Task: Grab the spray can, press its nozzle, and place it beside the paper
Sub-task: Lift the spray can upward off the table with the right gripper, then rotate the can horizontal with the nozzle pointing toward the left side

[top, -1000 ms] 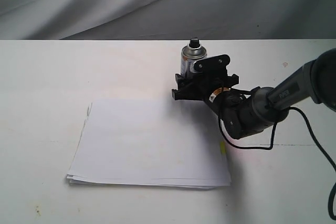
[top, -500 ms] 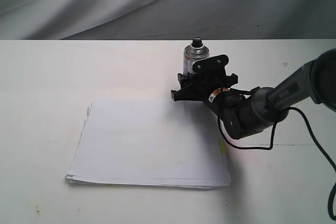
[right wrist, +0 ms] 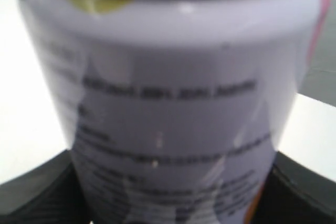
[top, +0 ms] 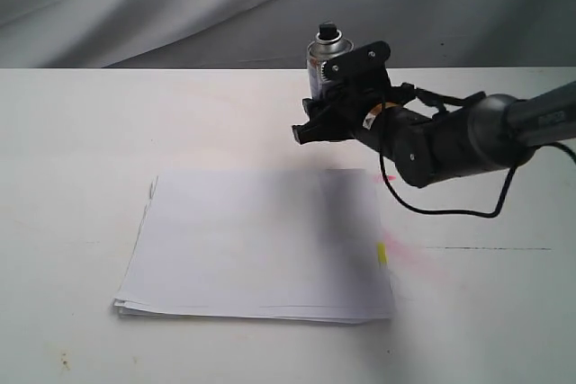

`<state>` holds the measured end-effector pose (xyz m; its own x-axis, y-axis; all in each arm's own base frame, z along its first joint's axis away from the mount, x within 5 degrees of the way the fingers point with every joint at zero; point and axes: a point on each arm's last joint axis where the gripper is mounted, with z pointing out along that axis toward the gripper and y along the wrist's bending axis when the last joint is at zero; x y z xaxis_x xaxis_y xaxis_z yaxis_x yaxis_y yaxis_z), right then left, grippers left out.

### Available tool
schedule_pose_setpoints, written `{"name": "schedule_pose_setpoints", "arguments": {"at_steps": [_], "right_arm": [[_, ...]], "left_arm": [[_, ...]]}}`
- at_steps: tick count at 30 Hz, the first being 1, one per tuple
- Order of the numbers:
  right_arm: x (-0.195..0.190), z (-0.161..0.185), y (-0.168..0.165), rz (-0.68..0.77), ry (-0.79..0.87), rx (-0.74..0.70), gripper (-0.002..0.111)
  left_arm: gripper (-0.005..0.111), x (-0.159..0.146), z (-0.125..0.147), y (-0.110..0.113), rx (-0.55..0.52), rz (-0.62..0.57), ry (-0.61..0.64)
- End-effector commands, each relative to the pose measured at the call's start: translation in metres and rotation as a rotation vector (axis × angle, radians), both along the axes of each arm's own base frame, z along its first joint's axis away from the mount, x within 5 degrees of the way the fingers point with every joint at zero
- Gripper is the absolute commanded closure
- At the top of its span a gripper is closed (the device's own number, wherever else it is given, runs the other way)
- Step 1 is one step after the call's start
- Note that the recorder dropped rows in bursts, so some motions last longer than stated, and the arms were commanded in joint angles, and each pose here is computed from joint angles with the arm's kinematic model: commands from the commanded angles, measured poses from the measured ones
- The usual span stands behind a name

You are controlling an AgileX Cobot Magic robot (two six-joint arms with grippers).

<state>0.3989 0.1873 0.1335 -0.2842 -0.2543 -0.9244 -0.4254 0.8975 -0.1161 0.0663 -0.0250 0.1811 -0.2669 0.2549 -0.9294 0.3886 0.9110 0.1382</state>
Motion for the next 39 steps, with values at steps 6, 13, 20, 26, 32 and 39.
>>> {"name": "schedule_pose_setpoints", "arguments": {"at_steps": [6, 13, 20, 26, 32, 39], "right_arm": [[-0.021, 0.08, -0.01, 0.138, -0.018, -0.225, 0.108], [-0.051, 0.122, -0.001, 0.263, -0.062, -0.382, 0.108], [-0.078, 0.121, 0.035, 0.427, -0.095, -0.51, 0.108], [-0.088, 0.117, 0.044, 0.501, -0.11, -0.625, 0.108], [-0.09, 0.109, 0.036, 0.488, -0.002, -0.7, 0.108], [-0.092, 0.101, 0.023, 0.475, 0.093, -0.869, 0.108]], "left_arm": [[0.107, -0.001, -0.002, 0.0, 0.0, -0.005, 0.003], [0.107, -0.001, -0.002, 0.0, 0.0, -0.005, 0.003], [0.107, -0.001, -0.002, 0.0, -0.001, -0.004, 0.004], [0.107, -0.001, -0.002, 0.0, -0.001, -0.004, 0.004], [0.107, -0.001, -0.002, 0.0, -0.001, -0.004, 0.004], [0.107, -0.001, -0.002, 0.0, -0.001, -0.004, 0.004]]}}
